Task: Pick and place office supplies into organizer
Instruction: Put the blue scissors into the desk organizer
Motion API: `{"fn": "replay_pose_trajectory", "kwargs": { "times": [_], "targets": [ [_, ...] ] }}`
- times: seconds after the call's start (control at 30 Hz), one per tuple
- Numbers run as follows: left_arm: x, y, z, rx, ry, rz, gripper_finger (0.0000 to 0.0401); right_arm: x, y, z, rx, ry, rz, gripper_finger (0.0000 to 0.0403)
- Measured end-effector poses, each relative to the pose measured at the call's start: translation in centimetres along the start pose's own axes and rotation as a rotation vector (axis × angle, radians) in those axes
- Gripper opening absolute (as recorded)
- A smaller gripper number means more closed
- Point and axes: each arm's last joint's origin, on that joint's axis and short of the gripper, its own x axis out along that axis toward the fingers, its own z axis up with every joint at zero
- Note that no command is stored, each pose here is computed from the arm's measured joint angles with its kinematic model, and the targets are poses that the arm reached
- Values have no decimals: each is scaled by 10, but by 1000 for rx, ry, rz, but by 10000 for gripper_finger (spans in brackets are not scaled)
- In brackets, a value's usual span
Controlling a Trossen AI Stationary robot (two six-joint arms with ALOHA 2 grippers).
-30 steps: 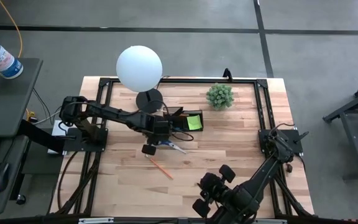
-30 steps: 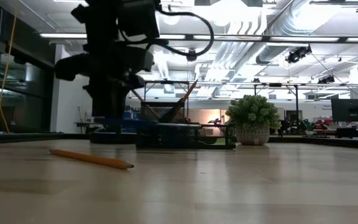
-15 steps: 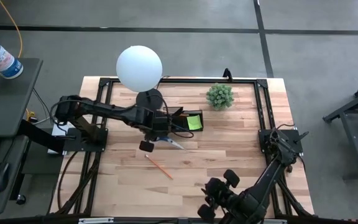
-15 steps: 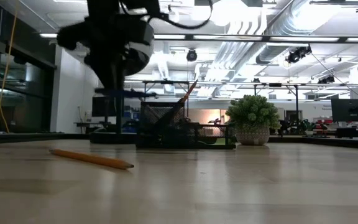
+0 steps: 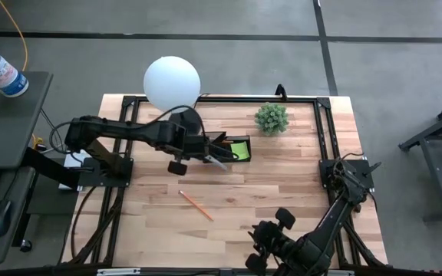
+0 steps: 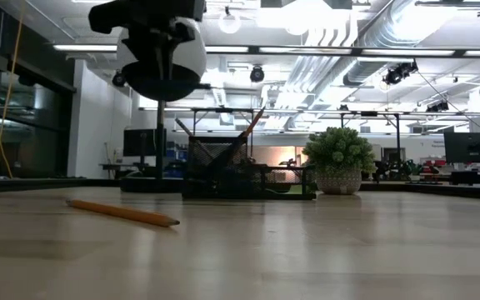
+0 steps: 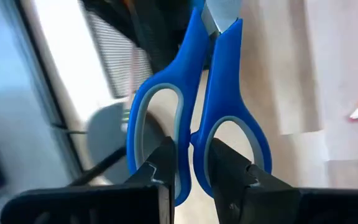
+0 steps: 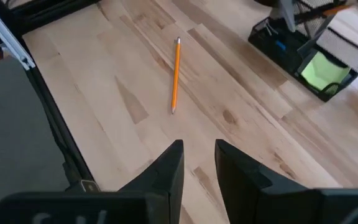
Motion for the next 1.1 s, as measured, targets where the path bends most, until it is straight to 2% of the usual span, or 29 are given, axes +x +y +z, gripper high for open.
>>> {"fn": "replay_pose_trajectory", "kwargs": {
  "times": [0.27, 0.4, 0.63, 0.77, 0.87, 0.97, 1.1],
  "targets": [
    [-19, 11, -2, 82, 47, 143, 44, 0, 0, 0, -85, -3, -1, 82],
    [-26, 13, -4, 93, 63, 164, 44, 0, 0, 0, -119, -2, -1, 82],
    [-39, -4, 2, 229, 50, 220, 44, 0, 0, 0, -170, -4, -1, 82],
    [-42, -18, 10, 379, 73, 332, 44, 0, 0, 1, -185, -22, -5, 82],
    [-41, -16, 15, 469, 122, 463, 44, 0, 0, 1, -199, -33, -8, 82],
    [-33, -9, 20, 514, 184, 524, 43, 0, 0, 1, -201, -35, -9, 82],
    [-27, 2, 23, 486, 234, 611, 38, 0, 0, 1, -190, -32, -8, 82]
  ]
}}
